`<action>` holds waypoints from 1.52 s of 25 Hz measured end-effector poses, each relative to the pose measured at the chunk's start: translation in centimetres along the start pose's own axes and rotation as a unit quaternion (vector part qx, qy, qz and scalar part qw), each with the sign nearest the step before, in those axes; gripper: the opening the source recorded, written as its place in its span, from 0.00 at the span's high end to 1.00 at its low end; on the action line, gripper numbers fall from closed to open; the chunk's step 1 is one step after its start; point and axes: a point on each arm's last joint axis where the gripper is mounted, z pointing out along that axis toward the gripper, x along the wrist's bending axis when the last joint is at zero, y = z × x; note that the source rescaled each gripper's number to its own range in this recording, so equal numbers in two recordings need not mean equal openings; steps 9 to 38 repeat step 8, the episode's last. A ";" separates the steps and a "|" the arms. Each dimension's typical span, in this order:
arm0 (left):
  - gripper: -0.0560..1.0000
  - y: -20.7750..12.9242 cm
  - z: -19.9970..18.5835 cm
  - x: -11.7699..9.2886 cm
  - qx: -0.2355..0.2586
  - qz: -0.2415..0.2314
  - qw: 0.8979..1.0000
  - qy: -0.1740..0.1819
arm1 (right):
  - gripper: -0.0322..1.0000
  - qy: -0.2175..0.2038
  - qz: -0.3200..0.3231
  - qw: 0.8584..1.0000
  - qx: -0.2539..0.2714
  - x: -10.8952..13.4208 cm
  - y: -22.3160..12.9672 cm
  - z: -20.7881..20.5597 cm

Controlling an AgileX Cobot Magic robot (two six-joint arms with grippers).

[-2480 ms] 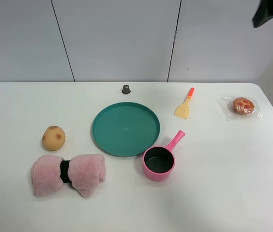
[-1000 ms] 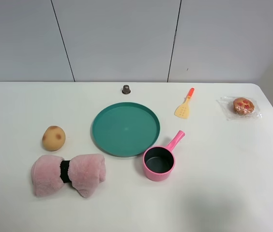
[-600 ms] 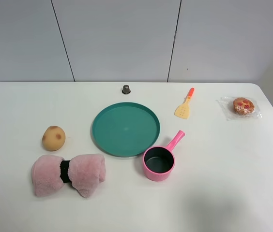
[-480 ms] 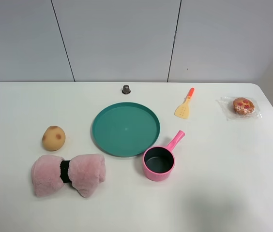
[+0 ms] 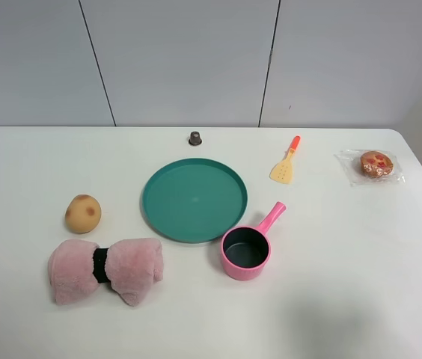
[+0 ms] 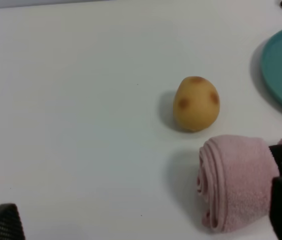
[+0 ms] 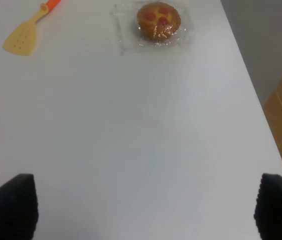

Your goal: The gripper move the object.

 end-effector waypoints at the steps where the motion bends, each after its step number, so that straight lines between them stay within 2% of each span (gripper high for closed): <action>1: 0.00 0.0 0.0 0.0 0.000 0.000 1.000 0.000 | 0.07 0.000 0.000 1.000 0.000 0.0 0.0 0.0; 38: 0.00 0.0 0.0 0.0 0.000 0.000 1.000 0.000 | 0.07 0.000 0.000 1.000 0.000 0.0 0.0 0.0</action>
